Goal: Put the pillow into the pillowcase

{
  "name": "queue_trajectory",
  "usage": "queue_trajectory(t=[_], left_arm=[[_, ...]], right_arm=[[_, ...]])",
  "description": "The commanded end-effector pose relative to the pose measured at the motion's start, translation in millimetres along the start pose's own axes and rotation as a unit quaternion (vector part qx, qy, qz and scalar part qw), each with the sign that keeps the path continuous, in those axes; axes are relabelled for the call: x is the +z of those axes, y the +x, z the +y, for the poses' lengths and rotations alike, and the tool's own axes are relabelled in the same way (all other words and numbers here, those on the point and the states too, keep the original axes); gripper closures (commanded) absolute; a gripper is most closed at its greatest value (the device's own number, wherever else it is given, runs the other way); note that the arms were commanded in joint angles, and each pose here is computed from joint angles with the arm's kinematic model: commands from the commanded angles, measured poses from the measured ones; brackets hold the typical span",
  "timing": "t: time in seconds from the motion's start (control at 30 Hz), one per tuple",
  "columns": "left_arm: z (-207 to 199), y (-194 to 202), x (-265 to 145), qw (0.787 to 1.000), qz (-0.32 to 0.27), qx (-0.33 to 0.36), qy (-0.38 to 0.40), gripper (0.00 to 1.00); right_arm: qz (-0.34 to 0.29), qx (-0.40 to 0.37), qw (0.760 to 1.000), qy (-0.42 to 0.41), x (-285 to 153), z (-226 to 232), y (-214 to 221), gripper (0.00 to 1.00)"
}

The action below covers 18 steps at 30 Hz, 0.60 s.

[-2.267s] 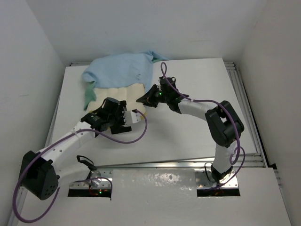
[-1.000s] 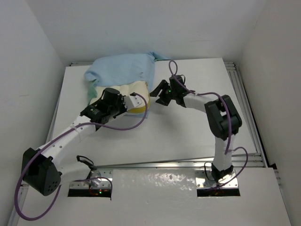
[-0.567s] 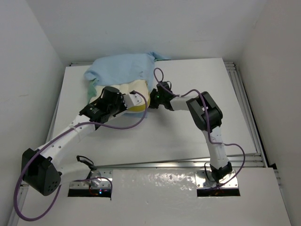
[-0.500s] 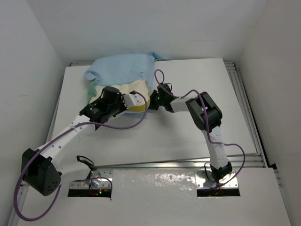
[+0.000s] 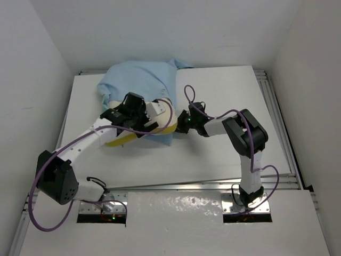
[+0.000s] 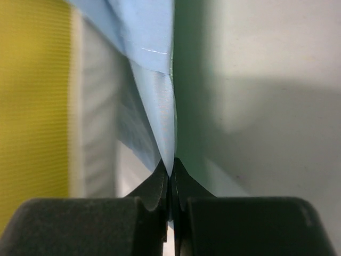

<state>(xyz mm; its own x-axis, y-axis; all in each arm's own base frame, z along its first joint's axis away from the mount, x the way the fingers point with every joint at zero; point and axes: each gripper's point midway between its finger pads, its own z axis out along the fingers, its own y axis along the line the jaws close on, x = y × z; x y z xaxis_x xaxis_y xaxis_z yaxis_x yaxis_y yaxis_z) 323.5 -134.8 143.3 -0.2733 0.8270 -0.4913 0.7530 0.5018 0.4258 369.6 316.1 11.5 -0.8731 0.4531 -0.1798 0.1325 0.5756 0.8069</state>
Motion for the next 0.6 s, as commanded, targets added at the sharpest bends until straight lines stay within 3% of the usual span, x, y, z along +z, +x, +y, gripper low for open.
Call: queue_trajectory(t=[0.0,0.07,0.17,0.2,0.23,0.3,0.37,0.43,0.5,0.57], left_arm=[[52.8,-78.1,-54.6,0.988,-0.125,-0.078,-0.056,0.00],[79.0,-86.8,-74.1,0.976,-0.144,-0.153,-0.063,0.00],[117.6,-28.6,-58.0,0.959,-0.050,-0.270,-0.063,0.00],[147.7,-2.1,-64.9,0.946,-0.019,-0.312,-0.092,0.00],[139.4,29.1,-45.2,0.937,0.043,-0.342,-0.060,0.00],[143.6,59.2,-40.3,0.923,0.059,-0.379,-0.035,0.00],[130.5,58.0,-41.2,0.941,0.050,-0.336,0.005,0.00],[105.8,30.1,-54.8,0.959,-0.023,-0.277,0.065,0.00],[74.1,2.3,-66.0,0.973,-0.053,-0.202,0.096,0.00],[42.6,5.4,-65.2,0.984,-0.031,-0.121,0.126,0.00]], right_arm=[[0.016,-0.008,1.000,-0.023,-8.0,9.9,6.8,1.00],[0.016,0.001,1.000,-0.021,-8.0,7.2,7.7,1.00],[0.024,0.011,0.999,-0.022,-7.4,6.5,10.3,1.00],[0.027,0.011,0.999,-0.023,-7.3,6.9,10.8,1.00],[0.029,0.010,0.999,-0.022,-7.4,7.2,11.8,1.00],[0.026,0.003,0.999,-0.022,-8.0,10.9,8.3,1.00],[0.025,-0.009,0.999,-0.018,-8.0,12.7,6.6,1.00],[0.027,-0.015,0.999,-0.015,-7.4,12.9,5.8,1.00],[0.025,-0.015,0.999,-0.015,-6.8,14.4,3.4,1.00],[0.023,-0.014,1.000,-0.016,-5.5,14.8,2.1,1.00]])
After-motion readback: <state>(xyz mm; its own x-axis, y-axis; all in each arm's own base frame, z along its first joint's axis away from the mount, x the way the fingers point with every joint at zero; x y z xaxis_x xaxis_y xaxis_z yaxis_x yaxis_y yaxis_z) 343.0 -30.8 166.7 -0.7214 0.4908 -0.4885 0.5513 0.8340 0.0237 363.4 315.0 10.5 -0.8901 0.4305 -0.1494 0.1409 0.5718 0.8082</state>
